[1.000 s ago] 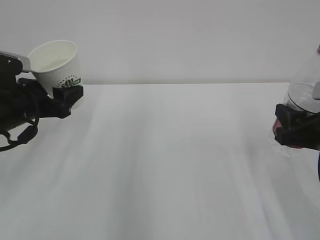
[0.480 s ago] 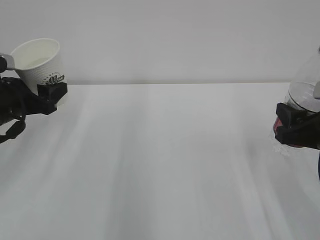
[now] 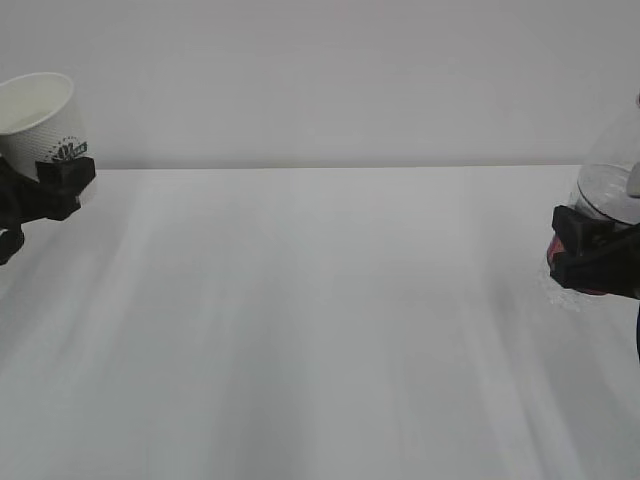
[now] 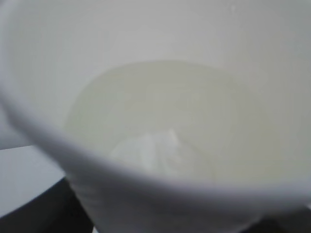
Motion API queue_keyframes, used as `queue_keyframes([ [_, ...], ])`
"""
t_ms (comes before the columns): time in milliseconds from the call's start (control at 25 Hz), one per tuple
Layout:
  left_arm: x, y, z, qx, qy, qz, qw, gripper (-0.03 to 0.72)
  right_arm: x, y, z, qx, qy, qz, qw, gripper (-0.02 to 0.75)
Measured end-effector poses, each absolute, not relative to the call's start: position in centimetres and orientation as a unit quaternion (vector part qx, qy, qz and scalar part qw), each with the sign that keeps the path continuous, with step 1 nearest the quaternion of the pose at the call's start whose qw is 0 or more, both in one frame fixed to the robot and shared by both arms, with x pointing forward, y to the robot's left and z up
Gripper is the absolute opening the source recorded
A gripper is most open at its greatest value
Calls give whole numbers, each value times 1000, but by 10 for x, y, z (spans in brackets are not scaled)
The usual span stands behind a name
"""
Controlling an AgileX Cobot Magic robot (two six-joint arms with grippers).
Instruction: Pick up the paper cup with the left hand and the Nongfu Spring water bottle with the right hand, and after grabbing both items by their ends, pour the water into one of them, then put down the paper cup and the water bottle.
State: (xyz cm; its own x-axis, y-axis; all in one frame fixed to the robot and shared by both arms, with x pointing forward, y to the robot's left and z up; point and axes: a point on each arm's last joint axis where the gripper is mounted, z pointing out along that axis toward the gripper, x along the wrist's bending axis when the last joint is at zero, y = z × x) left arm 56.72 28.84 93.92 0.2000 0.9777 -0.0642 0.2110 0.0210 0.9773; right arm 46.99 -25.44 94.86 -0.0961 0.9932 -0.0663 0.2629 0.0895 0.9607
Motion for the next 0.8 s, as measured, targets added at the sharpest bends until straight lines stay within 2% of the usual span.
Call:
queue_keyframes([
  [400, 568, 316, 938, 554, 543, 401, 487, 516, 470, -254, 949, 522, 602, 430, 425, 464],
  [800, 567, 329, 934, 545, 556, 408, 476, 516, 470, -254, 949, 523, 602, 430, 424, 464],
])
